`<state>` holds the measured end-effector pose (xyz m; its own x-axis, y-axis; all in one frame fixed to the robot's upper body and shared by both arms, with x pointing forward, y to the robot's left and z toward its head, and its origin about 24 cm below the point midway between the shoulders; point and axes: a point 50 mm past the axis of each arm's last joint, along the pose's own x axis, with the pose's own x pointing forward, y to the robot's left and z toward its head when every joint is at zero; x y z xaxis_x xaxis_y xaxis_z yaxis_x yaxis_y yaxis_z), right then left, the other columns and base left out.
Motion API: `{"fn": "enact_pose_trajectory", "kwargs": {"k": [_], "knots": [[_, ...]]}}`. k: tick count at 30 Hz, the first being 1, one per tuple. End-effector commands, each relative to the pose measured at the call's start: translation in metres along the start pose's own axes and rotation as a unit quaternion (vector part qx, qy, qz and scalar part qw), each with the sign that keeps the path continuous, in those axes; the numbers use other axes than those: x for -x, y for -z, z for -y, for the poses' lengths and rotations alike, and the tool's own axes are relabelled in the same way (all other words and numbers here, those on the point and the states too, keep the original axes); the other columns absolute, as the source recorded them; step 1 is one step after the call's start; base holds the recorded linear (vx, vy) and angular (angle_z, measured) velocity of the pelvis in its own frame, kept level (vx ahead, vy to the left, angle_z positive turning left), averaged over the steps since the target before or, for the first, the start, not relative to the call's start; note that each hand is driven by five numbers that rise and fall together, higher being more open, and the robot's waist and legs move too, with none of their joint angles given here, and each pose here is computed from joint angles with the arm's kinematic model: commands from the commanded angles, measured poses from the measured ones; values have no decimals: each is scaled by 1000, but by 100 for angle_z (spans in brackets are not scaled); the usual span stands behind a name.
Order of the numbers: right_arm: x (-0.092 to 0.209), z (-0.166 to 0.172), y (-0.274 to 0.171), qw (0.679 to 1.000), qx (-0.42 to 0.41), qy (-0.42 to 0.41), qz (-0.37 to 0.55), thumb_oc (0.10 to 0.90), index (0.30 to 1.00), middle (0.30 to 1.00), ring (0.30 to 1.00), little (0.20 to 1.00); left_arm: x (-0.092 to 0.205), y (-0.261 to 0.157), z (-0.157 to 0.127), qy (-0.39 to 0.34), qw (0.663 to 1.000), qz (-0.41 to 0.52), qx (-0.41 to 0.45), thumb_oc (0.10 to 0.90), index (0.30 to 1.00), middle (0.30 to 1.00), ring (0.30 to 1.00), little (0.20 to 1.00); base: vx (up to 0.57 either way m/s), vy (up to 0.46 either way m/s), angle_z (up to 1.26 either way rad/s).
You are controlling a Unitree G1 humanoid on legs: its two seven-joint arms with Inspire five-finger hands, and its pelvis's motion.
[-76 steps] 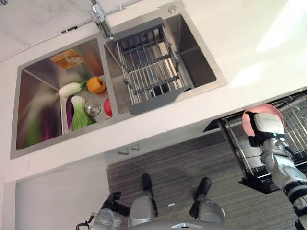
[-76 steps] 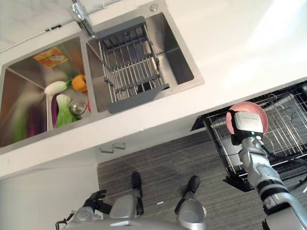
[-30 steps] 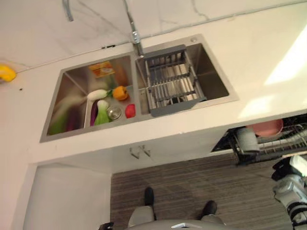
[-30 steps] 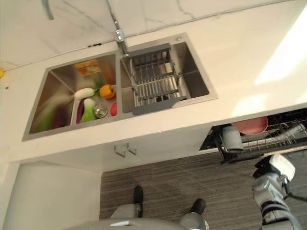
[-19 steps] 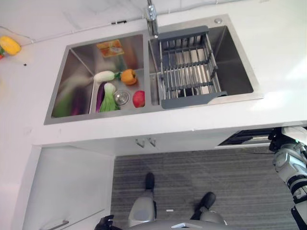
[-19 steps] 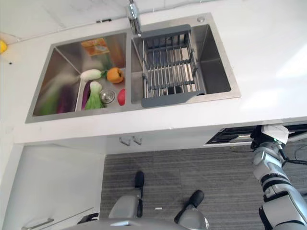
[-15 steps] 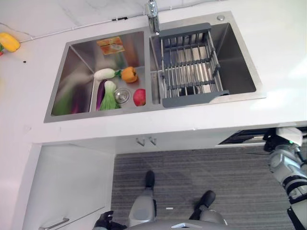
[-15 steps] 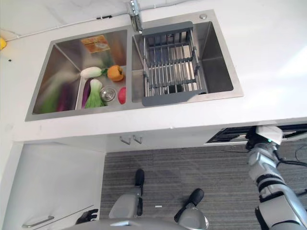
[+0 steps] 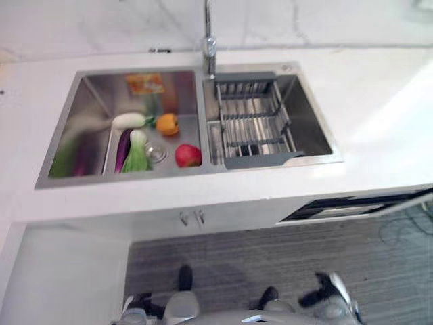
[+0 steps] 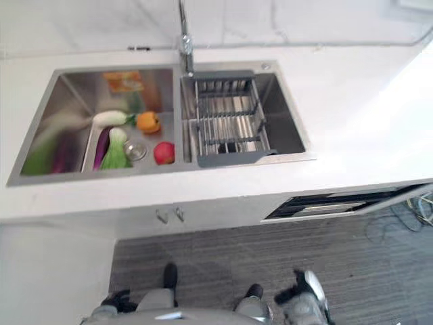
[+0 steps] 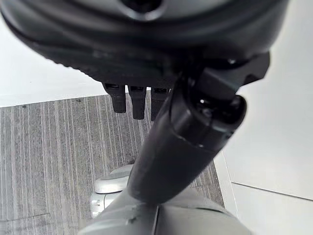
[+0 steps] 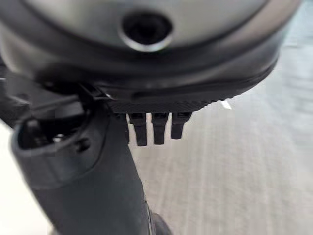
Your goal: Place the dishes in the dishwasher.
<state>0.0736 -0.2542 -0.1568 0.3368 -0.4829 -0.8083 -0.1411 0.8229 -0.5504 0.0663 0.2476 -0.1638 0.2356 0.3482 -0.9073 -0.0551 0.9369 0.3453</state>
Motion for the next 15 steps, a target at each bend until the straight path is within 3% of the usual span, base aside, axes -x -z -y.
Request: {"fn": "enact_pose_trajectory", "kwargs": {"k": [1, 10, 15], "knots": [[-8, 26, -10, 999, -44, 29, 1, 800, 900, 900, 900, 900, 1, 15, -9, -3, 1000, -22, 9, 800, 900, 900, 900, 900, 10, 233, -20], [-4, 3, -8, 999, 16, -33, 2, 800, 900, 900, 900, 900, -2, 5, -18, 5, 999, -19, -31, 800, 900, 900, 900, 900, 76, -33, 26], [-3, -3, -11, 998, 15, -65, 1, 800, 900, 900, 900, 900, 0, 11, -4, 50, 998, -28, 13, 800, 900, 900, 900, 900, 117, -154, 39]]}}
